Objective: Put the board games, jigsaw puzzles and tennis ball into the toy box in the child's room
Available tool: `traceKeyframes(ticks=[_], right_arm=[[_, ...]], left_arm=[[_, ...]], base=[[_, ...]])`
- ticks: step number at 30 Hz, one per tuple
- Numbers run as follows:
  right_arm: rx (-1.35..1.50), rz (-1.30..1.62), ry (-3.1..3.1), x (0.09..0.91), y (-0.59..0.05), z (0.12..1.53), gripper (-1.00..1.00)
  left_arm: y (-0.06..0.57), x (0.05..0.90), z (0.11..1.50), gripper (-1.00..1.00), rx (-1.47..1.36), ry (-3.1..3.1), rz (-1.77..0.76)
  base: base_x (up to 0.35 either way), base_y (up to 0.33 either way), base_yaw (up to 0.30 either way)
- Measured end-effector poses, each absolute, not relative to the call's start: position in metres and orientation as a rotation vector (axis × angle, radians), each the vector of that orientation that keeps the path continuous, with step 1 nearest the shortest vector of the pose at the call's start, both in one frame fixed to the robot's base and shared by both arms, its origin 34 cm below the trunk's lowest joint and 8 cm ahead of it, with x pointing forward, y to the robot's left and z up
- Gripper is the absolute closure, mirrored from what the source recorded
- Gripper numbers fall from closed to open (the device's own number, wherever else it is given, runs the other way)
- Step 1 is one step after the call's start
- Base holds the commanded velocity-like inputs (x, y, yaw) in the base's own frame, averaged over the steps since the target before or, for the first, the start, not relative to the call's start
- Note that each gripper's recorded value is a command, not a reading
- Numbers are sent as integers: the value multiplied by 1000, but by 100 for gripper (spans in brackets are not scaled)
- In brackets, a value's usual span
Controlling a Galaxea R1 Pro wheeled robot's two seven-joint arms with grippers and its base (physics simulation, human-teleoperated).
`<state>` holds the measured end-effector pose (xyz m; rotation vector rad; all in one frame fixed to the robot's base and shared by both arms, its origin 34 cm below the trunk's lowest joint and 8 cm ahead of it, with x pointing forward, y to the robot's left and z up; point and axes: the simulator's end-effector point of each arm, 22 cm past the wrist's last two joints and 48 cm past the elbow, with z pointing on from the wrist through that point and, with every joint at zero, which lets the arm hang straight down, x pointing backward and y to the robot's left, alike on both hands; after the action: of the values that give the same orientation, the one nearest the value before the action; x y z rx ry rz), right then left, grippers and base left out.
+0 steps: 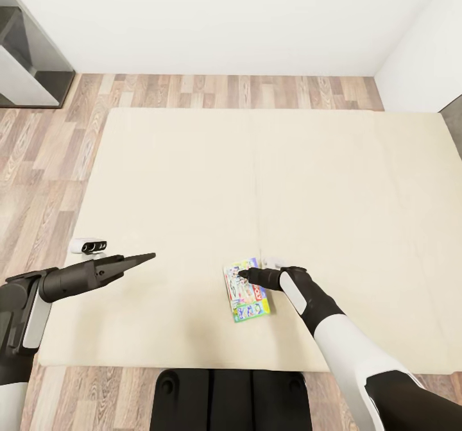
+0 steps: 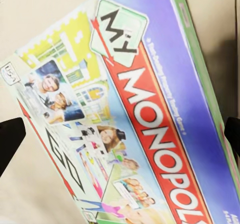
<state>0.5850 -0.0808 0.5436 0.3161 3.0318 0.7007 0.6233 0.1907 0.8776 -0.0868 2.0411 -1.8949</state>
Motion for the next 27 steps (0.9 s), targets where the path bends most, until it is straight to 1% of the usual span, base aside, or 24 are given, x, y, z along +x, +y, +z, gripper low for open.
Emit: traceKeyframes(ticks=[27], right_arm=[[318, 710, 3028, 586, -75, 545, -100]], left_arm=[[191, 624, 878, -100, -88, 2040, -1894]], base=[[0, 25, 0]])
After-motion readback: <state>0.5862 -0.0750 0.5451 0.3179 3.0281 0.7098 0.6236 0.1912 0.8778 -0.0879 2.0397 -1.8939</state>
